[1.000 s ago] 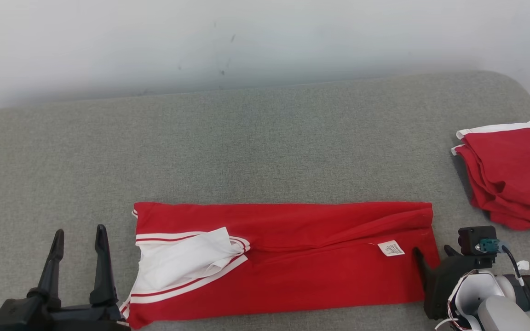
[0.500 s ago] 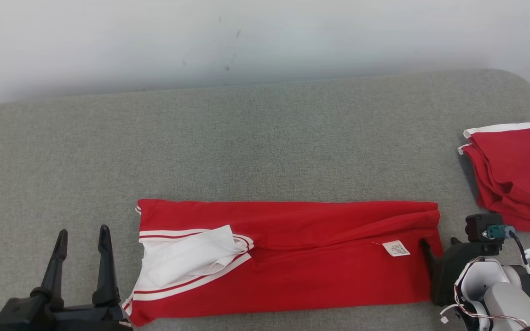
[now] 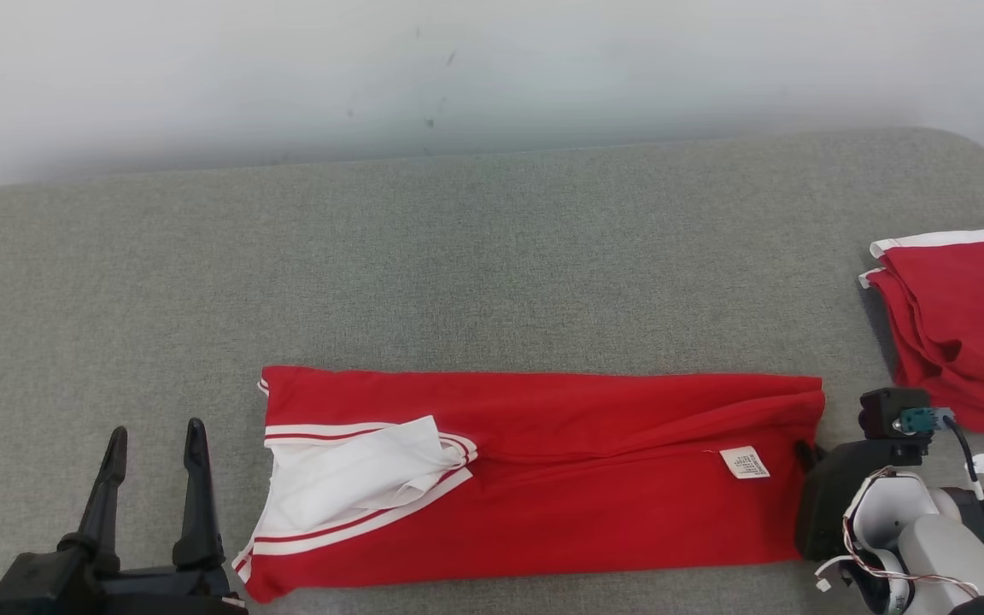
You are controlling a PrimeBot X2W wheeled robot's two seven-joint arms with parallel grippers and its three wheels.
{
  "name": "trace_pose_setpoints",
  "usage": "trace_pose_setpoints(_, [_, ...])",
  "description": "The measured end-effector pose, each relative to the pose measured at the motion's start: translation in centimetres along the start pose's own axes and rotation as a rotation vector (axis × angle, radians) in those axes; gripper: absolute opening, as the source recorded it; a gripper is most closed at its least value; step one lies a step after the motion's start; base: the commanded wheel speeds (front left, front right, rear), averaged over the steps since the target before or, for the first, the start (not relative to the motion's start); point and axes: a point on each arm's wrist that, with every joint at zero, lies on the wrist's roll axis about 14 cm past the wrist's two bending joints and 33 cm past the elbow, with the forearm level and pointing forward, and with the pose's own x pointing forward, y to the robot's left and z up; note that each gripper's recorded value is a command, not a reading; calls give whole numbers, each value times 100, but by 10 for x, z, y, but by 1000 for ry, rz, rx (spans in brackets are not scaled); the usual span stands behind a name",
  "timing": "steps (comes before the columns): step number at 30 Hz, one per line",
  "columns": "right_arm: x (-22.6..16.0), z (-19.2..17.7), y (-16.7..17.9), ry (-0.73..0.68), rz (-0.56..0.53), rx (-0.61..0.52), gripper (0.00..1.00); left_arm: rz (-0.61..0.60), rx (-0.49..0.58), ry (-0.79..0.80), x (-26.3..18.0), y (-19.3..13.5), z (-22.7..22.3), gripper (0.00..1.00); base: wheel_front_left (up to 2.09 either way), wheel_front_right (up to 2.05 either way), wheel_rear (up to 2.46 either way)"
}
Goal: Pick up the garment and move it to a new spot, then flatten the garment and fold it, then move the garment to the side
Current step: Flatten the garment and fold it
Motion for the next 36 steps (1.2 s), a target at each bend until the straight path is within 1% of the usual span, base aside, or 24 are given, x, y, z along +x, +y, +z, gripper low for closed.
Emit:
trace_pose_setpoints(3, [-1,2,-7,-6,-16,5,0,-1,-1,0,0,0,0,100,0,0,0])
trace_pose_setpoints(9, [-17,10,-57,-43,-131,8,0,-1,-2,-3,0,-1,1,100,0,0,0])
trace_pose_setpoints(15, [-36,20,-88,-105,-206,8,0,1,-5,0,-1,0,0,100,0,0,0])
trace_pose_setpoints(17, [-40,26,-90,-129,-212,-3,0,3,-4,7,-3,1,-2,100,0,0,0])
trace_pose_setpoints(21, [-46,36,-83,-170,-196,-12,0,-7,-8,6,-3,-3,-2,100,0,0,0])
trace_pose_setpoints(23, [-47,36,-68,-180,-163,-40,0,-13,-12,5,-3,-5,-2,100,0,0,0])
trace_pose_setpoints(24, [-46,35,-54,-178,-129,-55,0,-17,-14,6,-3,-7,-2,100,0,0,0])
trace_pose_setpoints(27, [-45,36,3,-190,20,-86,0,-21,-17,11,-4,-9,-3,100,0,0,0])
trace_pose_setpoints(28, [-48,40,33,-209,100,-126,0,-20,-16,14,-5,-8,-3,100,0,0,0])
trace_pose_setpoints(31, [-52,49,61,-229,166,-198,0,-22,-17,15,-6,-9,-3,100,0,0,0])
trace_pose_setpoints(36, [-56,64,107,-249,279,-259,0,-22,-21,24,-9,-9,-5,100,0,0,0])
